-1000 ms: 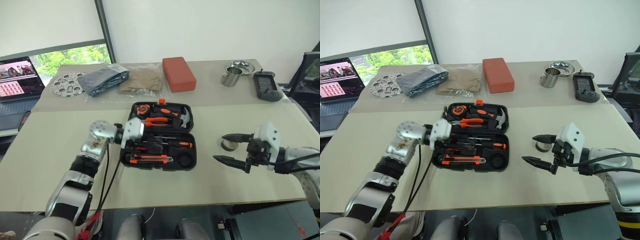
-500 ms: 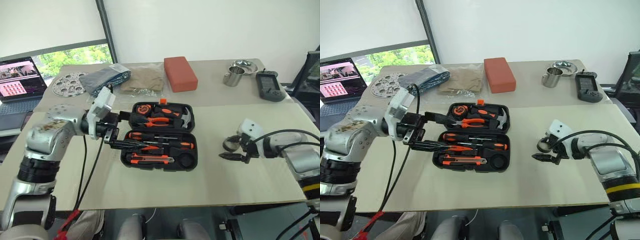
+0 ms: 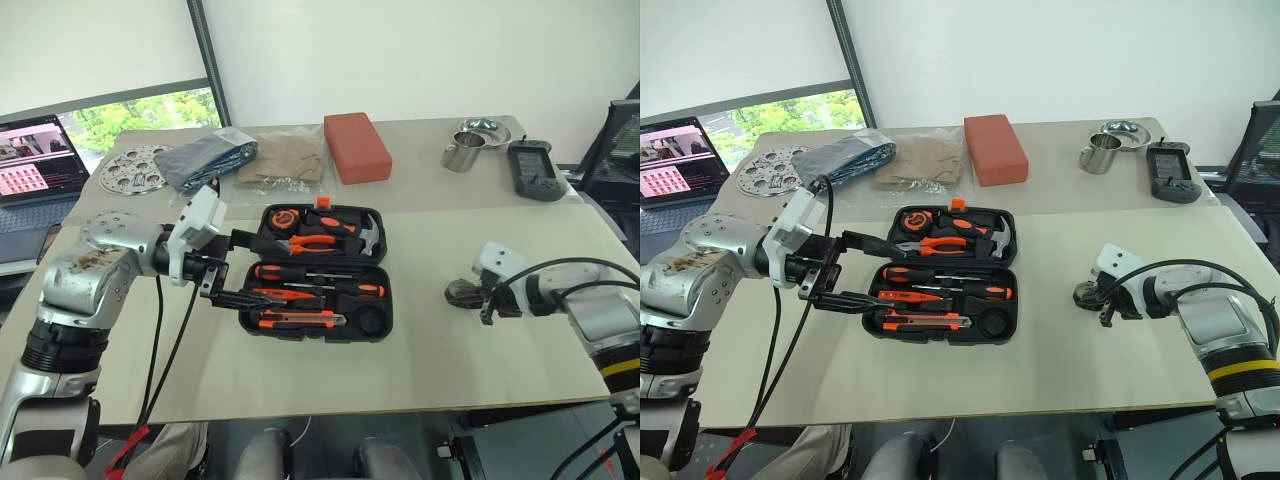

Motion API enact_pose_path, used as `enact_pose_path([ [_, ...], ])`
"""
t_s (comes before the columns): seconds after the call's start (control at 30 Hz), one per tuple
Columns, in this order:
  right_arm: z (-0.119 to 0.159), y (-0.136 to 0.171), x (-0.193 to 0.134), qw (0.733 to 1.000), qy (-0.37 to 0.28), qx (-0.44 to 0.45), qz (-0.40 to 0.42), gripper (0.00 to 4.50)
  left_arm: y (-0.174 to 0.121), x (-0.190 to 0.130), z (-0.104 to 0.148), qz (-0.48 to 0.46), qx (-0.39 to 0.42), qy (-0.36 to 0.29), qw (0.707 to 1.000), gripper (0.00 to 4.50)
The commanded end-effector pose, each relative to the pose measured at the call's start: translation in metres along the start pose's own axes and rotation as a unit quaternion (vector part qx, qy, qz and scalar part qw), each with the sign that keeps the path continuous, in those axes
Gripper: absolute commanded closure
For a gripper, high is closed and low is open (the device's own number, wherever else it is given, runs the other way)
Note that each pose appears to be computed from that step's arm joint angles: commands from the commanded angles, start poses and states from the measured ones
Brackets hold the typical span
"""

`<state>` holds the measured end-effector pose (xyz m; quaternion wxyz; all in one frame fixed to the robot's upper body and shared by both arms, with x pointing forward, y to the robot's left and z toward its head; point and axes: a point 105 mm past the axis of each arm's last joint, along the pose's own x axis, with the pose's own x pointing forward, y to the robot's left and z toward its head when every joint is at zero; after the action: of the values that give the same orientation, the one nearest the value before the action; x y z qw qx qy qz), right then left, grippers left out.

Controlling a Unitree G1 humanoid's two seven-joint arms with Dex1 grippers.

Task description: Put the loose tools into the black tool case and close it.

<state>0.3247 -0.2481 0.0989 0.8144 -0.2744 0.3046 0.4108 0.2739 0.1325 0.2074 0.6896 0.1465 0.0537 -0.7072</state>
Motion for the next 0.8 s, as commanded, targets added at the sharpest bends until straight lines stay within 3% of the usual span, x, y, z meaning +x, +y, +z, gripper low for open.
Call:
enact_pose_path([
  [0.03,0.03,-0.007,-0.01,0.998,-0.039,-0.049,-0.016,4.48,-0.002,-0.005,0.003,-0.002,0.021,0.01,1.0,0.0],
  [0.17,0.088,0.022,-0.012,0.986,-0.107,-0.118,0.043,4.48,-0.002,-0.008,0.004,0.0,0.025,0.01,1.0,0.0],
  [0.27,0.115,0.063,-0.003,0.971,-0.133,-0.163,0.116,4.48,-0.003,-0.009,0.003,0.0,0.027,0.015,1.0,0.0],
  [0.53,0.122,0.113,0.021,0.952,-0.121,-0.201,0.197,4.48,-0.003,-0.009,0.002,0.004,0.034,0.022,0.999,0.0],
  [0.8,0.115,0.112,0.03,0.952,-0.1,-0.208,0.201,4.48,-0.001,-0.01,0.0,0.01,0.035,0.028,0.999,0.0],
])
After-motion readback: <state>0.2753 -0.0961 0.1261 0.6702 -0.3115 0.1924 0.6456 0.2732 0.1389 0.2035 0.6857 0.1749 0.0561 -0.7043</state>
